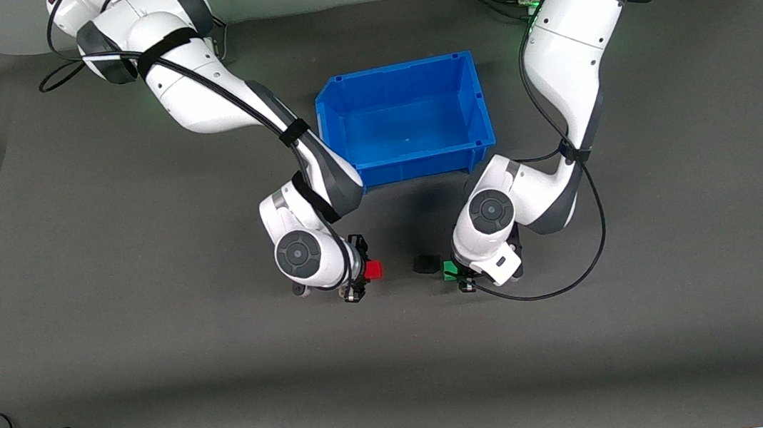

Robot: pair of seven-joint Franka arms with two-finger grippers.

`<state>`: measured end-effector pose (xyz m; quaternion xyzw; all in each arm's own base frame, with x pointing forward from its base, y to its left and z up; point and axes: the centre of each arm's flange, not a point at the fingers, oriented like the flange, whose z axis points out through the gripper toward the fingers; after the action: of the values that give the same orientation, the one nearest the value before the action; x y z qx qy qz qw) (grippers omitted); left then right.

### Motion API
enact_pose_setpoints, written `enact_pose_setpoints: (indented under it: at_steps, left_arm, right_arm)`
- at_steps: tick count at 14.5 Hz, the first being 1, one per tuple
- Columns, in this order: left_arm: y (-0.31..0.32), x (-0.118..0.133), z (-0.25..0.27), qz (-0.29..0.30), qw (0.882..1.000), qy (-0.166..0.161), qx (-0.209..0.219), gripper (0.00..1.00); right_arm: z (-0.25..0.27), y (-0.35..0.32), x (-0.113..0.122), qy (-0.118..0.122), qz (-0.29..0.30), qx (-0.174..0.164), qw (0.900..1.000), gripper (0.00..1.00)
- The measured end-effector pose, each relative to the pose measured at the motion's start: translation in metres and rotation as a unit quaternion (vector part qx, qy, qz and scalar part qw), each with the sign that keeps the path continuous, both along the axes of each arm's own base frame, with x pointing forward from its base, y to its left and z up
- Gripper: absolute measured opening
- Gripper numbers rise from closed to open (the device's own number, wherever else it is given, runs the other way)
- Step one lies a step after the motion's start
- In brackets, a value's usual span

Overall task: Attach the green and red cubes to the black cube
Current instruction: 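Carry both cubes toward the black cube, one on each side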

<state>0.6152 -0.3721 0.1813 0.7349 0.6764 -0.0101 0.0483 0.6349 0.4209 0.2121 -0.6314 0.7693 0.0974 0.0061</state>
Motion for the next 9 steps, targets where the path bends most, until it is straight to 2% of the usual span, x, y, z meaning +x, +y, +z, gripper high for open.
enact_pose_setpoints:
  at_steps: [9]
  left_arm:
    - [-0.014, -0.009, 0.0, -0.008, 1.0, 0.0, -0.001, 0.39]
  right_arm:
    - [-0.025, 0.025, -0.009, -0.031, 0.0, 0.012, 0.999, 0.41]
